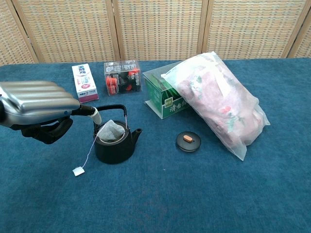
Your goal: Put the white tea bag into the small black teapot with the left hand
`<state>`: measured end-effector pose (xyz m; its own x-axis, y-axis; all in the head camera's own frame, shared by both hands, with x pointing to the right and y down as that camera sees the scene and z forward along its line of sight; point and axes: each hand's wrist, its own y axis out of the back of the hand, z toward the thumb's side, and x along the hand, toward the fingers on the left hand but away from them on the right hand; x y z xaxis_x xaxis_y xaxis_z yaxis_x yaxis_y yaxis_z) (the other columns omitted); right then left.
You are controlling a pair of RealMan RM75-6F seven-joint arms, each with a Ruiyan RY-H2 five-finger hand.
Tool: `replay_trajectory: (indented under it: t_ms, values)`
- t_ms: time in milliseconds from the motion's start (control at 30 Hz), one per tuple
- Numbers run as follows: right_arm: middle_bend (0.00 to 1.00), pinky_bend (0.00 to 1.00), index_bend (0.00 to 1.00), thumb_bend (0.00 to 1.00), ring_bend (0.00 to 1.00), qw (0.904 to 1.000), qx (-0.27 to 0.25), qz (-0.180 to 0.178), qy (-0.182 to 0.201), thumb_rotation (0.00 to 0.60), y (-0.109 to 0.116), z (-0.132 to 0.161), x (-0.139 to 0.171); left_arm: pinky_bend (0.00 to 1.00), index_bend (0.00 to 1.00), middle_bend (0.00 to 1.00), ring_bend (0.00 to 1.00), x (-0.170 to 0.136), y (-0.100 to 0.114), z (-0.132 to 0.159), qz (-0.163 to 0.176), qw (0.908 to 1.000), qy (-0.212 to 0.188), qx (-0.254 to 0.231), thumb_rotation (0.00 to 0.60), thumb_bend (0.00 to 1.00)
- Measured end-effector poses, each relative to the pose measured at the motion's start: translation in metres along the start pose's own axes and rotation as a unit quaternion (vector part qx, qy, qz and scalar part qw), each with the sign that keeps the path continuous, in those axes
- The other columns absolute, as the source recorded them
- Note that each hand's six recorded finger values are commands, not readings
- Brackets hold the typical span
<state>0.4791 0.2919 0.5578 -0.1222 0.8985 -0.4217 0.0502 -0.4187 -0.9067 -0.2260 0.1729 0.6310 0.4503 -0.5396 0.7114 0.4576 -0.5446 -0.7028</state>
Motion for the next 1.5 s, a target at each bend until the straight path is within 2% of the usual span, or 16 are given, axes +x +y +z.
replay_trajectory:
  t_ms: [300, 600, 900, 1267, 1500]
  values:
    - [0.15, 0.09, 0.09, 0.07, 0.01, 1.0, 0.001, 0.001, -0.003, 0.6, -0.001, -0.001, 0.0, 0.71, 0.18, 0.89, 0.82, 0.018, -0.011, 0.0, -0.015, 0.9998, 0.011, -0.012, 0.6, 0.93]
    - [0.15, 0.09, 0.09, 0.07, 0.01, 1.0, 0.001, 0.004, -0.007, 0.6, -0.002, -0.003, 0.0, 0.71, 0.18, 0.89, 0.82, 0.03, -0.011, 0.008, -0.011, 0.9997, 0.009, -0.022, 0.6, 0.93]
    - [0.15, 0.09, 0.09, 0.07, 0.01, 0.9999, 0.001, 0.003, -0.01, 0.6, -0.001, -0.004, 0.001, 0.71, 0.18, 0.89, 0.82, 0.032, -0.011, 0.016, -0.013, 0.9997, -0.001, -0.021, 0.6, 0.93]
    - [0.15, 0.09, 0.09, 0.07, 0.01, 0.9999, 0.001, 0.002, -0.011, 0.6, -0.001, -0.005, 0.002, 0.71, 0.18, 0.89, 0.82, 0.031, -0.019, 0.021, -0.03, 0.9994, -0.004, -0.016, 0.6, 0.93]
    - [0.15, 0.09, 0.09, 0.07, 0.01, 0.9999, 0.001, 0.001, -0.01, 0.6, -0.001, -0.004, 0.003, 0.71, 0.18, 0.89, 0.82, 0.025, -0.01, 0.024, -0.016, 0.9996, -0.01, -0.021, 0.6, 0.93]
